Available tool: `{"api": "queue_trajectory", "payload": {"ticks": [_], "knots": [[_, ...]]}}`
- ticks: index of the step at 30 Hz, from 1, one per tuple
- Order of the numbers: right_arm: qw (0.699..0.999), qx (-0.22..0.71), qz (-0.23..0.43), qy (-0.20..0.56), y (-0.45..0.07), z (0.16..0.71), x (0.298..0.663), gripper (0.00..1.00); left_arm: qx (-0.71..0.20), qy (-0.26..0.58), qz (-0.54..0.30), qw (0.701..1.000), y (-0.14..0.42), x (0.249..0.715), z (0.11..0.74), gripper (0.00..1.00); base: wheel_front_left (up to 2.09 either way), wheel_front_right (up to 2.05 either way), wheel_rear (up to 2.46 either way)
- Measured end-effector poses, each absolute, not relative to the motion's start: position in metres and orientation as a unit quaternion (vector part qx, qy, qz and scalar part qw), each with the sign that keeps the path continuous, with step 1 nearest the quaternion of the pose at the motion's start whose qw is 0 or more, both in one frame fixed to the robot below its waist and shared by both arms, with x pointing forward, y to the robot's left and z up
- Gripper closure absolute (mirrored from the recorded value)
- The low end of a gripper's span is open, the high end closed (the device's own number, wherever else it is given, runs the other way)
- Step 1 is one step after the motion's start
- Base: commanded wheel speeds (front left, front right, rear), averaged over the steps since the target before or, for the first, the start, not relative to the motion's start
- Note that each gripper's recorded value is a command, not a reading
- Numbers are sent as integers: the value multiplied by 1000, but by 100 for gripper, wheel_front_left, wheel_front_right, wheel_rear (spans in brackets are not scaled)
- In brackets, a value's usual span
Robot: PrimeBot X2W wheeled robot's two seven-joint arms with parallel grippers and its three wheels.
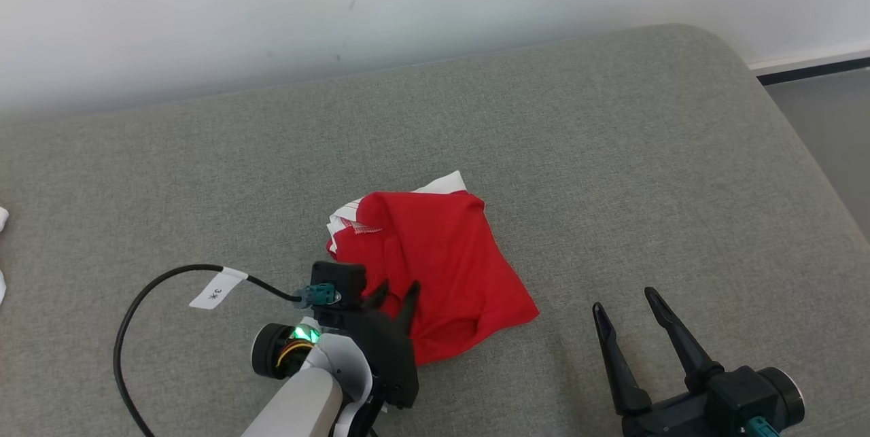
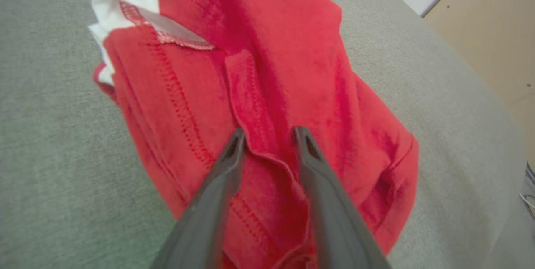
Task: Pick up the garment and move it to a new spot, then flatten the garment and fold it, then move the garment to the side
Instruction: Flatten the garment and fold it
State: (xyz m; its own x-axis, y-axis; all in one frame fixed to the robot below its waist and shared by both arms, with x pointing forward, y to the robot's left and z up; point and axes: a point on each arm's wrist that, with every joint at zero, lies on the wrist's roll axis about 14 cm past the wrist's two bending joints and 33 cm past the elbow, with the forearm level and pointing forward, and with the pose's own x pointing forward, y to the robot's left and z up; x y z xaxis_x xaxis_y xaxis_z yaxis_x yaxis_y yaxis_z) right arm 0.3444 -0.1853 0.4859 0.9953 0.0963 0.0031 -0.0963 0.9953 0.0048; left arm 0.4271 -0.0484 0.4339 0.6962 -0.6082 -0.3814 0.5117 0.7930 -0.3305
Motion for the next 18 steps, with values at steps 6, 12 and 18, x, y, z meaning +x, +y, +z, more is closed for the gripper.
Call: {"api": "queue_trajectory", "payload": {"ticks": [6, 12, 18], "knots": [[999, 3, 48, -2, -185, 486, 343, 0, -111, 229, -317, 914, -53, 424, 443, 100, 0, 0, 0], [998, 4, 56, -3, -181, 486, 346, 0, -146, 204, -313, 916, -49, 418, 456, 100, 0, 0, 0], [997, 6, 72, -2, -172, 485, 352, 0, -179, 179, -301, 919, -39, 413, 468, 100, 0, 0, 0]]}}
